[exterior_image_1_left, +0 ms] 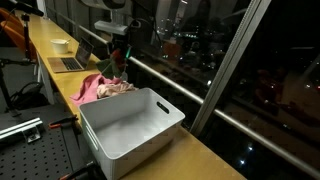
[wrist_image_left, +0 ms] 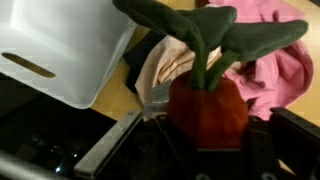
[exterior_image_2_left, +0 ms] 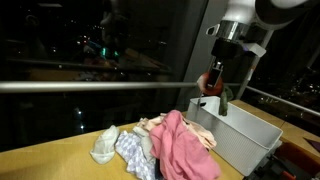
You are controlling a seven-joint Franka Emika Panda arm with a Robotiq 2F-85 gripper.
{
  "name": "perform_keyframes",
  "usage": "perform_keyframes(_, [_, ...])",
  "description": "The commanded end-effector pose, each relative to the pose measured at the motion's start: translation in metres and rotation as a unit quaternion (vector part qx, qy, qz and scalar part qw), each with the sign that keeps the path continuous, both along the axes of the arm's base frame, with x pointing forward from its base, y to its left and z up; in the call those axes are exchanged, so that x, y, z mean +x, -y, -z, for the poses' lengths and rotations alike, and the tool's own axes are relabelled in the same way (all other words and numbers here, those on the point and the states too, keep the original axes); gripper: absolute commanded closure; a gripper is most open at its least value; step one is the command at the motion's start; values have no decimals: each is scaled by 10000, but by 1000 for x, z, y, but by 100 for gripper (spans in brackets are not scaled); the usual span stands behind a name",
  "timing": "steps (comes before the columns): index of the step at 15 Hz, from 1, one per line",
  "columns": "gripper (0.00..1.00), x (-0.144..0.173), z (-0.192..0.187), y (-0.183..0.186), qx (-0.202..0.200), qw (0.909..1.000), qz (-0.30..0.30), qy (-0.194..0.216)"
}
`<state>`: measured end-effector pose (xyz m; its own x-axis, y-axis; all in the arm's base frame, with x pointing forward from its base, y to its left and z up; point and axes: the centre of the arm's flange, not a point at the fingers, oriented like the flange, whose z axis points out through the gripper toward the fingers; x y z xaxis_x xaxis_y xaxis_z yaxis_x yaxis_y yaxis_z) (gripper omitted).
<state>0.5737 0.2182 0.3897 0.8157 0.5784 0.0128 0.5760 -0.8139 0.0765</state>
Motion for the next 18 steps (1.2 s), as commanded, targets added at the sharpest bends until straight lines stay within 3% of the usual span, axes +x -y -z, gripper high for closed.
perform_keyframes(1, [42,1,16,2,213,9993,74,-289])
perform_keyframes(7, [1,0,31,-2,231,9986,142,-456])
perform_keyframes(13, [0,-3,35,-14,159,9990,-21,-407])
perform_keyframes(18, [0,-10,44,-44,9,9974,-699,-197])
